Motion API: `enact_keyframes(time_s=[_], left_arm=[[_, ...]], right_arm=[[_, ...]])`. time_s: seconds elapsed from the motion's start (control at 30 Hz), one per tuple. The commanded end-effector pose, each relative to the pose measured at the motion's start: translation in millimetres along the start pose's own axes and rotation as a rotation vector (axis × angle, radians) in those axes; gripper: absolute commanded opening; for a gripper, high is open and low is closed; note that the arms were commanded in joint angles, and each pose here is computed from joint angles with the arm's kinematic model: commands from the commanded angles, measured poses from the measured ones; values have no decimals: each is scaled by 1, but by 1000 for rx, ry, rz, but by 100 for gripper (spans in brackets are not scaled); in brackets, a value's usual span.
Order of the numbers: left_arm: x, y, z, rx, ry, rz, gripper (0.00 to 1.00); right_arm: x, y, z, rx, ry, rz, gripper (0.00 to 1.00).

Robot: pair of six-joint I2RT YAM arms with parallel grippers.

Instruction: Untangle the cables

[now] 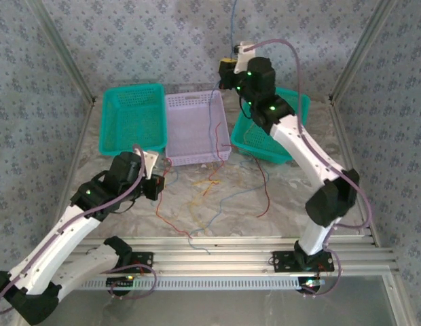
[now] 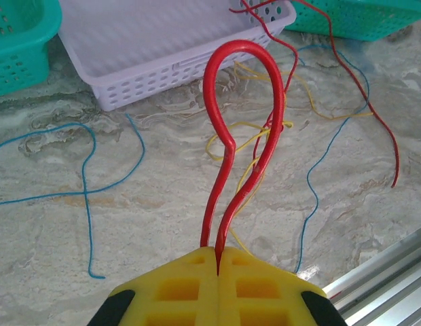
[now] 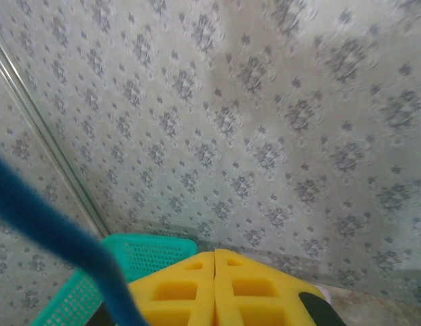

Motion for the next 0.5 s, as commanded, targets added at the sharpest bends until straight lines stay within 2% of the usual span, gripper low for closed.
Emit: enact_keyframes(time_s=[0.0,0.2,0.47], left_arm=[[7,8,-3,-8,-20,-51,0],[14,12,1,-8,-9,-96,0],[15,12,4,-8,3,-107,0]], right_arm=[[-35,-13,4,41,4,13,0],[-95,-62,13,74,24,78,0],[-137,-131,20,109,-2,154,0]])
Point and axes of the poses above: each hand's point on the last joint's axis, 136 mm out from that joint toward the fingers, its own x axis back along the fingers, its own z axis along the line the jaws close on, y = z × x, the point moved 1 cm from there along x, back along the fingers, and after that the axes turned 12 degrees about x, right-handed, at the moved point
